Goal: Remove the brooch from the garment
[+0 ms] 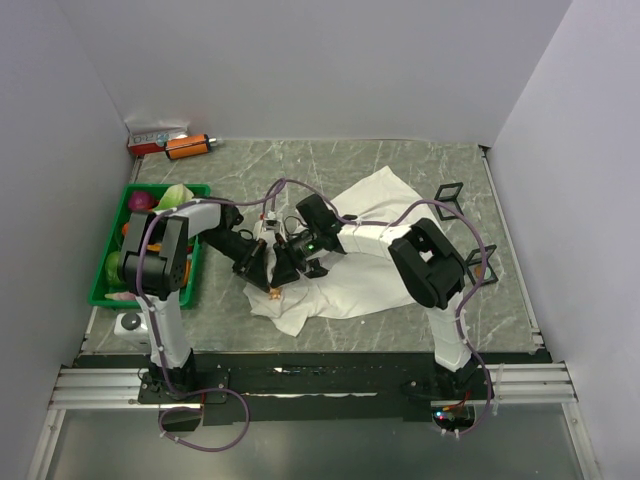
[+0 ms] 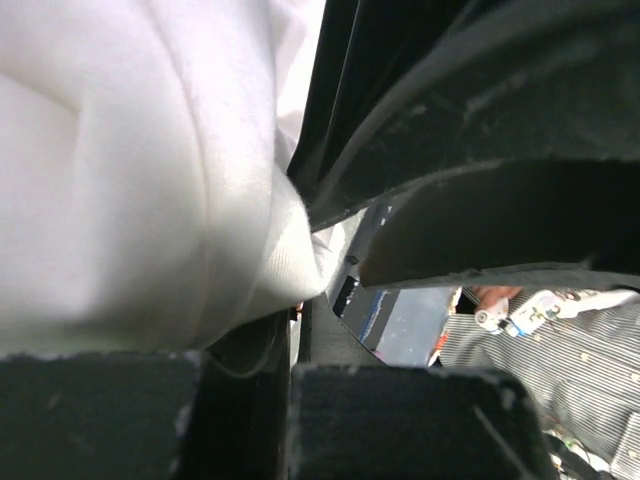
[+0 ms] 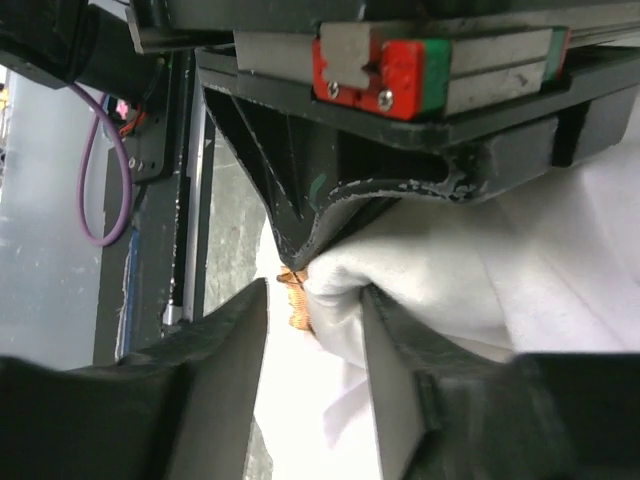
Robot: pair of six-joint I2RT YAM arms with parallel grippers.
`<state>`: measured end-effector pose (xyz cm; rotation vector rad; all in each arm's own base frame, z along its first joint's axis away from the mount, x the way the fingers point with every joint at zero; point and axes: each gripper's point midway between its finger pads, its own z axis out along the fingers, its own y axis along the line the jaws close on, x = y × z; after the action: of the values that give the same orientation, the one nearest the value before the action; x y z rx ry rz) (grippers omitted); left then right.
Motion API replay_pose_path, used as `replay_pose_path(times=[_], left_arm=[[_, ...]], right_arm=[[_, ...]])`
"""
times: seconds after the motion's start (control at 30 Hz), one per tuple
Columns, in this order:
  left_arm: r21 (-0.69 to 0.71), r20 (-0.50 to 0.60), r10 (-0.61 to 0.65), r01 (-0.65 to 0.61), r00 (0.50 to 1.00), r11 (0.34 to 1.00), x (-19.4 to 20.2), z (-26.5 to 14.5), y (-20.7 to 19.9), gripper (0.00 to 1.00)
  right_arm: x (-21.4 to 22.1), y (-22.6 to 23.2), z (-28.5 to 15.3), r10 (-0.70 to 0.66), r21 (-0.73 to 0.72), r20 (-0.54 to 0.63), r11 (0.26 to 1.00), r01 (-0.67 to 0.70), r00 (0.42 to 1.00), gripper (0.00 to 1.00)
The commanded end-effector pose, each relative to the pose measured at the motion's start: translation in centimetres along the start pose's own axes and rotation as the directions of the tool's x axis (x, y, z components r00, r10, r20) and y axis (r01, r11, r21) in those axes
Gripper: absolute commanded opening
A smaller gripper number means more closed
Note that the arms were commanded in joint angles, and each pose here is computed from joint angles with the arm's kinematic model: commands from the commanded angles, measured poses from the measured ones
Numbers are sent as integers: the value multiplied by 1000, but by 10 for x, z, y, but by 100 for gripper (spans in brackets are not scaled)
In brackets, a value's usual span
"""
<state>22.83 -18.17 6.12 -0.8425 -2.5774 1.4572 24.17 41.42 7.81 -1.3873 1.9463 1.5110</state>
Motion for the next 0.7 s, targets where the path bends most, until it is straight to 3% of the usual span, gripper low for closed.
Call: replay_pose_path(times=[0.0, 0.67], left_arm=[[98, 35, 39, -42, 999, 994, -12, -2, -19, 1], [189, 44, -5, -4, 999, 982, -16, -1, -29, 1]], right_arm=[[-8, 3, 2, -54, -46, 6, 997, 54, 999, 44], [-2, 1, 5, -81, -53, -18, 995, 80, 997, 46]])
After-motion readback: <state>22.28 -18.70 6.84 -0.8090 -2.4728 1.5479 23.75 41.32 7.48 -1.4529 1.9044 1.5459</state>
